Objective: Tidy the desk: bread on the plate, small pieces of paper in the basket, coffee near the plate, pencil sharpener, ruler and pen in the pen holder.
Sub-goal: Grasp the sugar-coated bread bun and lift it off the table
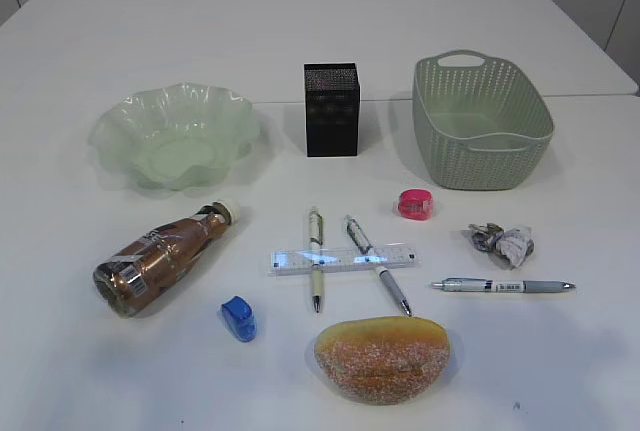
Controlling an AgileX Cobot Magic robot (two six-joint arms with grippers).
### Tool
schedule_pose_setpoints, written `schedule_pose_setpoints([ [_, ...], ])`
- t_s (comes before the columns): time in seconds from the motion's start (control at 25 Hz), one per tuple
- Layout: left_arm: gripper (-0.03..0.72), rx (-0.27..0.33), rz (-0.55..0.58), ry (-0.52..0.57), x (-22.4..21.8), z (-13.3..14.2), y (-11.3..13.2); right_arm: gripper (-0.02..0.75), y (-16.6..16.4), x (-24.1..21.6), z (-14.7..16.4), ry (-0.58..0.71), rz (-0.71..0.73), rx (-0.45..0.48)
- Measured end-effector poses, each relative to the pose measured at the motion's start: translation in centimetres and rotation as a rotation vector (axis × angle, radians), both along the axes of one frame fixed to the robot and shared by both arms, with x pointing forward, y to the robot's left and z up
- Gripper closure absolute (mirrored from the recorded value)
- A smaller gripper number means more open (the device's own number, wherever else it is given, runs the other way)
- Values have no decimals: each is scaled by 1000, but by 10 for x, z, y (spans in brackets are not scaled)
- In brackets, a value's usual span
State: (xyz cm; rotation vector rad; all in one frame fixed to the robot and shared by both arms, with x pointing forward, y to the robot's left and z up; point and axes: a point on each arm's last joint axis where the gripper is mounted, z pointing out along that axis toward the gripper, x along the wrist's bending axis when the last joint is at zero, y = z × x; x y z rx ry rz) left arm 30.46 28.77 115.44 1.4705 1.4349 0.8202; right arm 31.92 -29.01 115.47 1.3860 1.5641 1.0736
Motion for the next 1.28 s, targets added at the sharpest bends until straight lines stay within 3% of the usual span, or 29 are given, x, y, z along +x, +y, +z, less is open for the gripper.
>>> schedule_pose_setpoints([
  [0.12,435,-14,-10,47,12,-3,-1,279,2,18,4,43,0,-4],
  [0.44,321,-12,-65,158,40,-13,-7,279,4,45,11,84,0,-7],
  [0.64,307,12,-79,225,59,-20,-8,279,7,80,-3,201,4,-26],
  [1.0,307,58,-120,284,83,-7,-11,279,12,114,-30,351,42,-49],
  [1.28,307,94,-202,466,123,-27,-23,279,19,128,-36,424,142,-96],
])
